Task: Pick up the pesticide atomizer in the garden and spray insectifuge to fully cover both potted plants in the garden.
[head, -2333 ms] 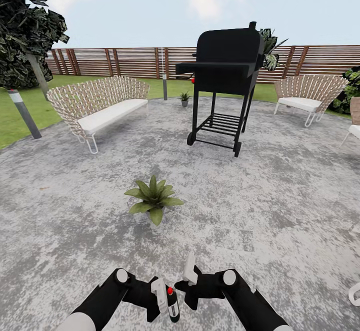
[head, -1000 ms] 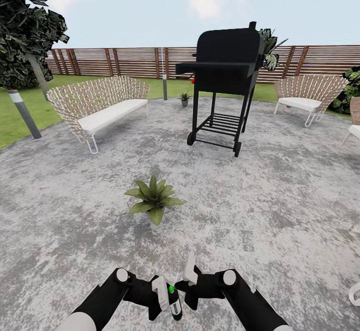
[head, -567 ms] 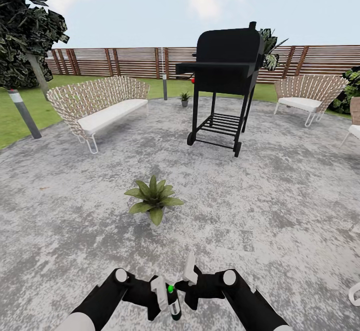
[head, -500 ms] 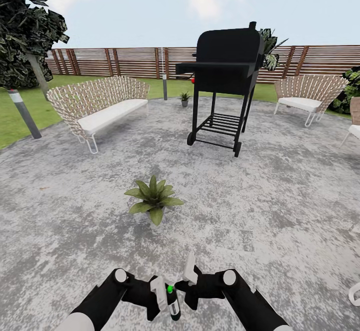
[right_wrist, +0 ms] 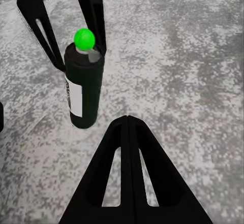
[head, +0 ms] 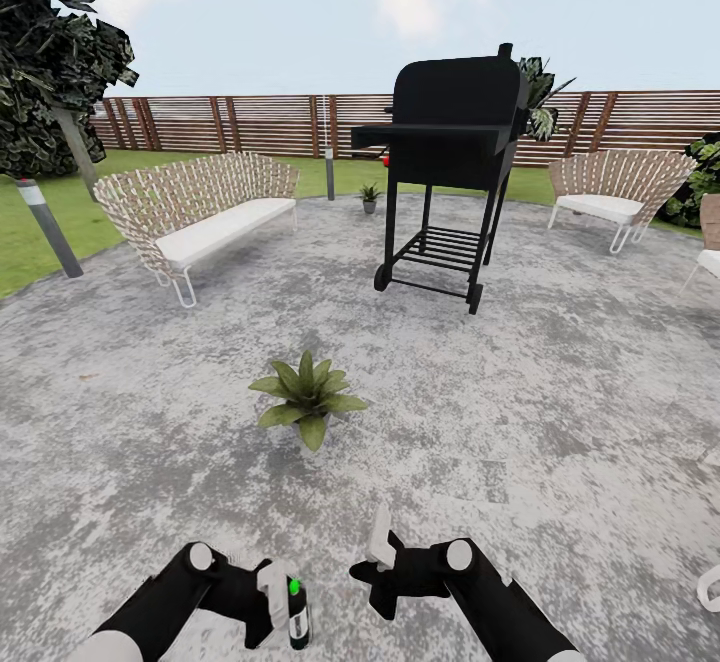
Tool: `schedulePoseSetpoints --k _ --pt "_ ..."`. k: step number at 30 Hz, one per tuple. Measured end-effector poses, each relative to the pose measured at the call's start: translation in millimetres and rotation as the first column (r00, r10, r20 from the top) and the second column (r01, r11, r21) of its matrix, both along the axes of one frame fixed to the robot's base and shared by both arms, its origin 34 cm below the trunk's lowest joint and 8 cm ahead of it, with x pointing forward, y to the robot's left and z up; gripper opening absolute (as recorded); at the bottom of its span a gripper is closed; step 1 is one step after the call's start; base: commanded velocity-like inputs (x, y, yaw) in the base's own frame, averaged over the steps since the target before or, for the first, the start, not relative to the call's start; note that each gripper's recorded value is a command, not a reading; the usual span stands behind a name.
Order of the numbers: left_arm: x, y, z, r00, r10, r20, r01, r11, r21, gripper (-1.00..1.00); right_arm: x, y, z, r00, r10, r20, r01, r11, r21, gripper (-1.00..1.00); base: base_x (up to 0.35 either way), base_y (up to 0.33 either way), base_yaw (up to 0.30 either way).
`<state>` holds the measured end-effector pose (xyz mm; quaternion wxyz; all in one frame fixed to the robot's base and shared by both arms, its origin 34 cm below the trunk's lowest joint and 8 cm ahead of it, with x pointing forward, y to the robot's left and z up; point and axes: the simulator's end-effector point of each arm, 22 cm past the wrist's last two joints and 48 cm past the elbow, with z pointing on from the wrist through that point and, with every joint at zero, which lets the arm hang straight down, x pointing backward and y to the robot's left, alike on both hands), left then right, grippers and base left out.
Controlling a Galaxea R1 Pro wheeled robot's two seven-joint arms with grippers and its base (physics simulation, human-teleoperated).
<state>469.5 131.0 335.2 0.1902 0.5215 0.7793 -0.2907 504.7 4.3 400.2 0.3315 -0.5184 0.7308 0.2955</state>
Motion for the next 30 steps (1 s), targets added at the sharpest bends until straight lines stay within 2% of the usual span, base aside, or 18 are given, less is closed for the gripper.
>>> schedulePoseSetpoints --k 6,7,9,10,12,13,14,15,16,18,20,22,24,25,26,28,29,30 --pt "-2.2 51.3 -9.0 1.0 0.024 -0.012 -0.023 0.997 0.071 -1.0 -0.3 -1.1 -1.1 1.0 -0.002 -0.003 0.002 1.0 -0.001 -1.0 0.0 0.0 0.0" --pt "-2.1 61.1 -10.0 0.999 0.031 -0.013 -0.03 0.996 0.084 -1.0 -0.2 -1.5 -1.3 1.0 -0.003 -0.003 0.003 1.0 -0.001 1.0 0.0 0.0 0.0" --pt "-1.5 90.2 -12.1 0.998 0.053 -0.016 -0.05 0.991 0.124 -1.0 0.1 -2.4 -1.7 1.0 -0.005 -0.004 0.005 1.0 -0.001 1.0 0.0 0.0 0.0" --pt "0.8 111.8 -12.2 0.997 0.081 -0.016 -0.078 0.986 0.15 -1.0 0.7 -2.5 -1.2 1.0 -0.006 -0.003 0.006 1.0 0.0 1.0 0.0 0.0 0.0" --pt "6.3 121.7 -11.1 0.991 0.136 -0.019 -0.131 0.979 0.157 -1.0 3.2 -2.7 0.3 1.0 -0.012 0.004 0.012 1.0 0.002 1.0 0.0 0.0 0.0" --pt "17.8 134.4 -7.5 0.969 0.245 -0.026 -0.238 0.959 0.155 -1.0 14.0 -8.6 0.7 0.998 -0.058 0.019 0.058 0.998 0.002 1.0 0.0 0.0 0.0" --pt "24.7 139.1 -4.6 0.958 0.287 -0.02 -0.281 0.949 0.146 -1.0 27.4 -18.3 -1.5 0.992 -0.123 0.039 0.123 0.992 -0.005 1.0 0.0 0.0 0.0" --pt "27.2 140.4 -3.4 0.954 0.301 -0.017 -0.296 0.945 0.141 -1.0 32.9 -23.3 -3.4 0.987 -0.153 0.046 0.154 0.988 -0.01 1.0 0.0 0.0 0.0" --pt "31.9 143.2 -1.1 0.945 0.327 -0.012 -0.323 0.937 0.132 -1.0 43.1 -35.1 -9.0 0.974 -0.217 0.06 0.219 0.975 -0.023 1.0 0.0 0.0 0.0" --pt "40.7 148.2 3.1 0.927 0.374 -0.001 -0.372 0.921 0.114 -1.0 59.1 -63.6 -26.2 0.933 -0.351 0.085 0.356 0.932 -0.062 1.0 0.0 0.0 0.0" --pt "48.3 151.0 5.4 0.914 0.406 0.014 -0.406 0.908 0.104 -1.0 69.9 -91.0 -41.5 0.879 -0.46 0.123 0.472 0.876 -0.097 1.0 0.0 0.0 0.0" --pt "54.4 153.2 5.6 0.902 0.431 0.031 -0.432 0.896 0.102 -1.0 78.0 -112.6 -49.5 0.819 -0.55 0.161 0.568 0.817 -0.098 1.0 0.0 0.0 0.0" --pt "58.0 149.5 3.5 0.891 0.452 0.04 -0.454 0.886 0.097 -1.0 82.7 -131.4 -55.3 0.751 -0.634 0.184 0.655 0.751 -0.084 1.0 0.0 0.0 0.0" --pt "59.2 148.0 3.2 0.888 0.458 0.042 -0.459 0.883 0.094 -1.0 83.4 -136.4 -56.9 0.732 -0.655 0.188 0.676 0.732 -0.081 1.0 0.0 0.0 0.0" --pt "63.8 142.7 3.2 0.876 0.48 0.047 -0.482 0.873 0.08 -1.0 83.3 -151.7 -62.6 0.675 -0.711 0.198 0.734 0.674 -0.079 1.0 0.0 0.0 0.0" --pt "70.6 132.3 3.3 0.849 0.527 0.039 -0.529 0.847 0.055 -1.0 79.3 -172.7 -71.6 0.598 -0.772 0.215 0.799 0.596 -0.085 1.0 0.0 0.0 0.0" --pt "71.6 130.0 2.9 0.841 0.541 0.032 -0.542 0.839 0.053 -1.0 77.9 -177.5 -73.6 0.581 -0.784 0.218 0.812 0.578 -0.085 1.0 0.0 0.0 0.0" --pt "71.8 126.7 1.0 0.824 0.566 0.013 -0.566 0.823 0.057 -1.0 75.1 -185.6 -76.8 0.55 -0.804 0.225 0.833 0.547 -0.082 1.0 0.0 0.0 0.0"
